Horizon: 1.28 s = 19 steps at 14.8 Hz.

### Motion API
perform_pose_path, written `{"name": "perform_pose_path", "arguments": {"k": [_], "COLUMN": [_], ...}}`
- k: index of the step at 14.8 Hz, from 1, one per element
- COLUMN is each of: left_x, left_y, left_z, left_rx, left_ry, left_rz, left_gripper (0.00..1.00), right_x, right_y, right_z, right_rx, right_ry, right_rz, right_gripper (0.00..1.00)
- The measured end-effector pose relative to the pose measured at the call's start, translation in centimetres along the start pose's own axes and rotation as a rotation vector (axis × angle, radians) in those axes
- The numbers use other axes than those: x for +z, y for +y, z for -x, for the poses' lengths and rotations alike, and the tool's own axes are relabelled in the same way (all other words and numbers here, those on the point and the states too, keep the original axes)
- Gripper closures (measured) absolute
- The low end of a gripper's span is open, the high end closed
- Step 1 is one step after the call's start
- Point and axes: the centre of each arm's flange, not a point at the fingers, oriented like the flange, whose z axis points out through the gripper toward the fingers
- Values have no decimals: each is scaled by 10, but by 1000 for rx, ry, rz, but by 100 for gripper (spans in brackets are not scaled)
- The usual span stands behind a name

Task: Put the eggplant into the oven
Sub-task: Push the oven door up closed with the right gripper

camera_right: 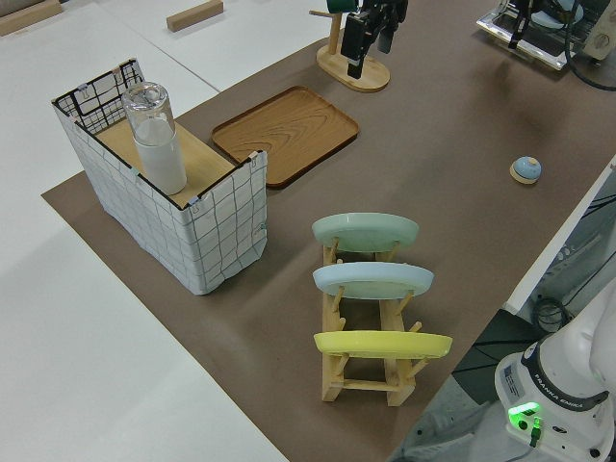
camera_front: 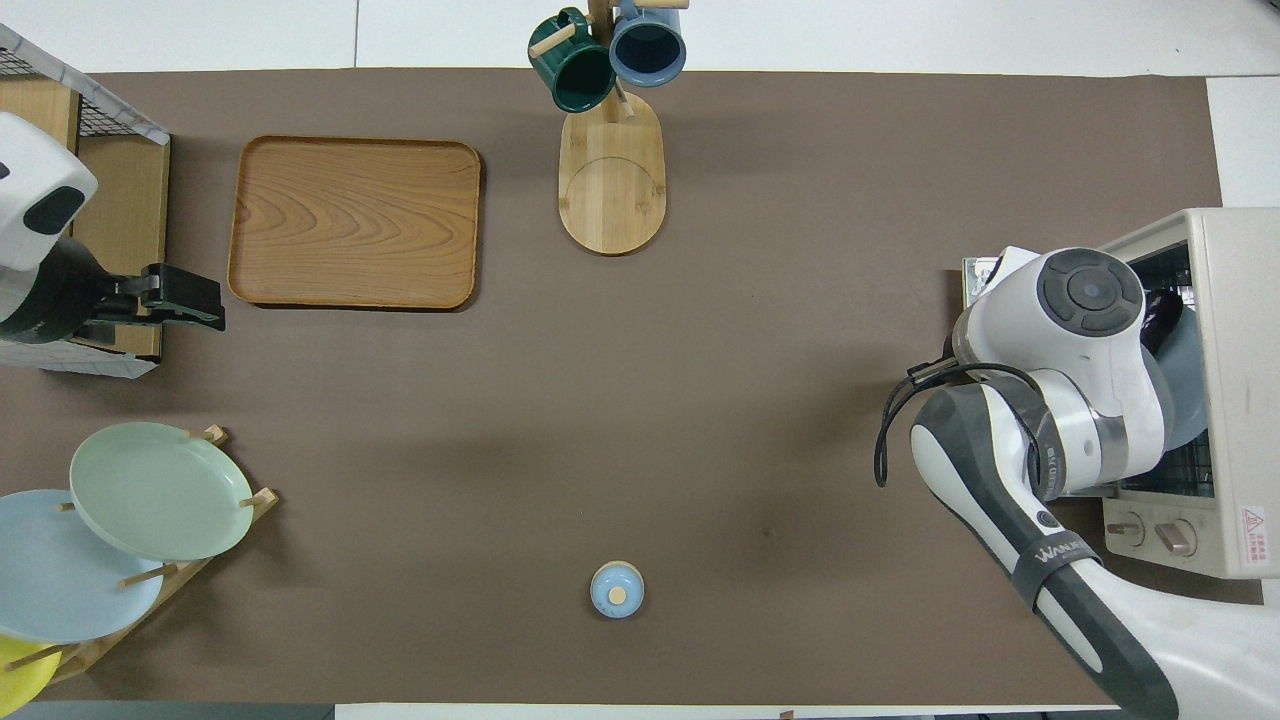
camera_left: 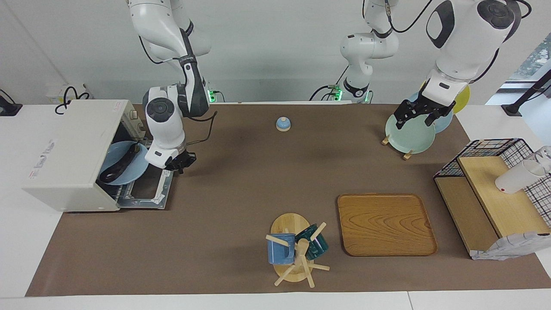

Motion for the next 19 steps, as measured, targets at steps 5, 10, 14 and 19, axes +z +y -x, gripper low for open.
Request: {"name": "perform_pose_path", "arguments": {"k": [5,10,14,19], "left_x": [0,0,0,0], "left_y": [0,0,0,0], "left_z": [0,0,0,0], "left_rx": [0,0,0,0], "left_ry": [0,0,0,0], "left_rz": [0,0,0,0], "left_gripper": [0,0,0,0], "right_x": [13,29,29,29], "right_y": [1,-3,-1,1], "right_z": [5,12,13,13], "right_rx": [3,-1,-46,-79], "right_ry": [-1,17,12,7], "right_rz": [-4,-5,43,81], "right_gripper": [99,99,99,99]}}
